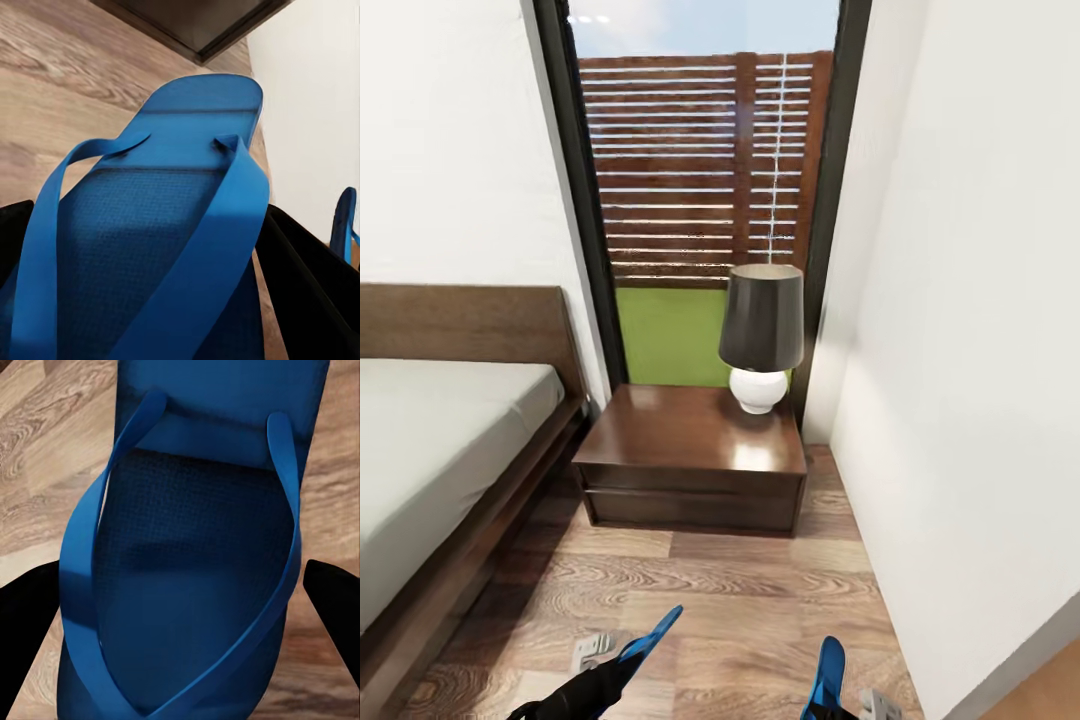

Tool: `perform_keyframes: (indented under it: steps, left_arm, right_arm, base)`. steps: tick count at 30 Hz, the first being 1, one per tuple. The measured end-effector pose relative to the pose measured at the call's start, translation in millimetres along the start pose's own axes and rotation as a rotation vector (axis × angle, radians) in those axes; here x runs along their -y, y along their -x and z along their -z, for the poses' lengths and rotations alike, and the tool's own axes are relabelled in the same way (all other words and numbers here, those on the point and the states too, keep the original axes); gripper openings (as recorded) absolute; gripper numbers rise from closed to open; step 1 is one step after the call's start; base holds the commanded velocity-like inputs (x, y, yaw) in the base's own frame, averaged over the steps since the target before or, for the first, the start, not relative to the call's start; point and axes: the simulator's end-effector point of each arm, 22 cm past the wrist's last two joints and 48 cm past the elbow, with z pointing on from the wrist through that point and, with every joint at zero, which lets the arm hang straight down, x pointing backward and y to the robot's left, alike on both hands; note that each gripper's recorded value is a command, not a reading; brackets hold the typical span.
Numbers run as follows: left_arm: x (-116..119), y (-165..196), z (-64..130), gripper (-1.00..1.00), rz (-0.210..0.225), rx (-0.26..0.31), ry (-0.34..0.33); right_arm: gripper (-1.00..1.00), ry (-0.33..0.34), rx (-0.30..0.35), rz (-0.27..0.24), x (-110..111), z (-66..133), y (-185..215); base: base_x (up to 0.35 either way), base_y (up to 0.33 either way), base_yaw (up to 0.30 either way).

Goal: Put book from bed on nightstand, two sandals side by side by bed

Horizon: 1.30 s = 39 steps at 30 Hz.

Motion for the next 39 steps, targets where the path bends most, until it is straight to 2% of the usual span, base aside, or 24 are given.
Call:
perform_keyframes:
  steps: [30,39]
  left_arm:
    - [-2.9,-6.0,-1.1,-1.0,0.006,-0.011,0.004]
    - [-3.3,-7.7,-1.6,-1.0,0.009,-0.014,0.005]
  right_arm:
    - [-1.0,-0.007,-0.012,-0.005,3.6,-1.5,-5.9]
    - [-1.0,-0.009,-0.015,-0.007,4.6,-1.8,-7.2]
  base:
    - [0.001,0.0,0.275]
    - [0.0,-0.137,0.278]
